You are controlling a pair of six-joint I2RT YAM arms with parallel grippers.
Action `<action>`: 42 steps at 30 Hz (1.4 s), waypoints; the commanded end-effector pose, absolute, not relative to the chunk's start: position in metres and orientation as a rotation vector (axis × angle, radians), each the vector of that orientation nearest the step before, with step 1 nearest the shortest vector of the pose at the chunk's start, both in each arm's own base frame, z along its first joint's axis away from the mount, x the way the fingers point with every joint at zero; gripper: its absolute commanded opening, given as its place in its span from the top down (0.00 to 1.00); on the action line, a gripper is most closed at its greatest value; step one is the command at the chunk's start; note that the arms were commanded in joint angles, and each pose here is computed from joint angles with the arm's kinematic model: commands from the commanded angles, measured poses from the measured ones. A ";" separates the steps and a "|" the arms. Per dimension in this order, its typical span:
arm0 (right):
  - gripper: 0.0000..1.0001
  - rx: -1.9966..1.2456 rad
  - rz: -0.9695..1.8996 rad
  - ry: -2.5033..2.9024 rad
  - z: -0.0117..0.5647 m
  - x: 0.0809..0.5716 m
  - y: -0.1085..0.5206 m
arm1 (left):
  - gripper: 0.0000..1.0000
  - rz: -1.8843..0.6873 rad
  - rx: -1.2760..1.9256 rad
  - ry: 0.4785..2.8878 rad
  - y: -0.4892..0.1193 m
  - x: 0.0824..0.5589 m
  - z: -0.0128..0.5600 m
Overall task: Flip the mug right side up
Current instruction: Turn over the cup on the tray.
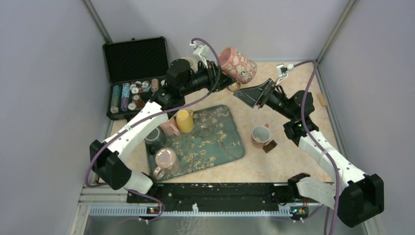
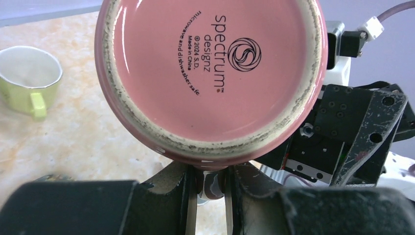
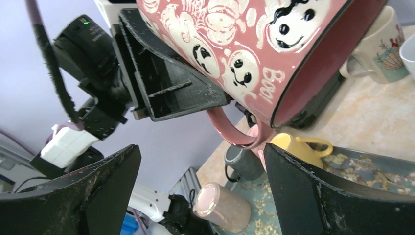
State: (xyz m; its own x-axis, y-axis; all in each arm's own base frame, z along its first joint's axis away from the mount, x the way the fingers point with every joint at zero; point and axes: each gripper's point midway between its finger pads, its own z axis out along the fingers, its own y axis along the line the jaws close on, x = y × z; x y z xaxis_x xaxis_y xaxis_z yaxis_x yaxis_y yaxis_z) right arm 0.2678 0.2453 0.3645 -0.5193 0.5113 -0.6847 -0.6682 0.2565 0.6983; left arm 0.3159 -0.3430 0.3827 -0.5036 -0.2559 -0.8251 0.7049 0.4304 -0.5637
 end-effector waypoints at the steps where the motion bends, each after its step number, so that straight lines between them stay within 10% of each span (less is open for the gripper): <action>1: 0.06 -0.193 1.528 1.412 0.387 0.262 0.244 | 1.00 -1.409 0.445 1.376 -0.346 0.298 0.477; 29: 0.46 -0.170 1.653 1.273 0.416 0.261 0.246 | 1.00 -1.684 0.496 1.342 -0.368 0.276 0.463; 42: 0.81 -0.135 1.612 1.292 0.411 0.267 0.243 | 1.00 -1.688 0.490 1.372 -0.369 0.277 0.451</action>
State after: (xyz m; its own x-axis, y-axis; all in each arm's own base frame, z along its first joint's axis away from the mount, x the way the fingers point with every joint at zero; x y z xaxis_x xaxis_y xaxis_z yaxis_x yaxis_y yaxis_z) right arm 0.2713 0.2494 0.3870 -0.5557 0.5906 -0.5852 -0.6762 0.0885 0.7314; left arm 0.2885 -0.3751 0.4174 -0.6324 -0.3188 -0.7059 0.7307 0.0570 -0.6803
